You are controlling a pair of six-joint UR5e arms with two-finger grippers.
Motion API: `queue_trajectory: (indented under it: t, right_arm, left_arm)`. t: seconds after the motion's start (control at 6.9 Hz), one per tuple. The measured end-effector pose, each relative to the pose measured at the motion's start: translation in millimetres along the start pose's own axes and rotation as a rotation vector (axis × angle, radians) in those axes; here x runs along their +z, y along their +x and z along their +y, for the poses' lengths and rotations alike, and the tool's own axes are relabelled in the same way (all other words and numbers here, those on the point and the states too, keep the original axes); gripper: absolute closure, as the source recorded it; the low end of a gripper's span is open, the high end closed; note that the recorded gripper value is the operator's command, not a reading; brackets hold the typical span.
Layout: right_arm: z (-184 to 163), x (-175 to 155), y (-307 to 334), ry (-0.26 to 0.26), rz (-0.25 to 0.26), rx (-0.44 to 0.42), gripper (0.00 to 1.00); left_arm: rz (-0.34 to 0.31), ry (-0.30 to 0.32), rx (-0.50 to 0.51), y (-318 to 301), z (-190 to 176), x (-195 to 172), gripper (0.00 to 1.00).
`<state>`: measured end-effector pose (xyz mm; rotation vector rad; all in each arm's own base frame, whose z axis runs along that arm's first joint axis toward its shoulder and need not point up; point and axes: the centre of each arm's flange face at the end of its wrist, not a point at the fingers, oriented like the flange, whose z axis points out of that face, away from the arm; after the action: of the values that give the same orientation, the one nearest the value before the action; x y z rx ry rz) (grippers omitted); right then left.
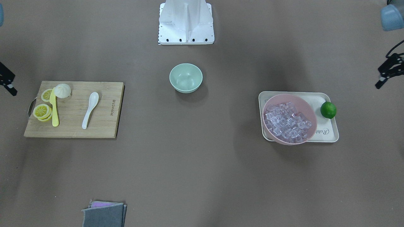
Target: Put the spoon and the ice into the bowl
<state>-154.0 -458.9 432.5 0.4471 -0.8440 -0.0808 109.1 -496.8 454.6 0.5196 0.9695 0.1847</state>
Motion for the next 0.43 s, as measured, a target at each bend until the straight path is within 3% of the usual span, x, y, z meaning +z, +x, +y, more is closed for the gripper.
queue_trajectory:
  t: [0.14, 0.43]
  right_arm:
    - [1.1, 14.6, -34.6, 0.015, 0.006, 0.029, 0.00]
    - [5.4, 42.2, -100.4, 0.048, 0.003, 0.086, 0.00]
  left_arm:
    - [0.033, -0.007, -0.015, 36.4, -9.4, 24.0, 0.01]
    - [0.039, 0.007, -0.036, 104.1, -21.1, 70.3, 0.02]
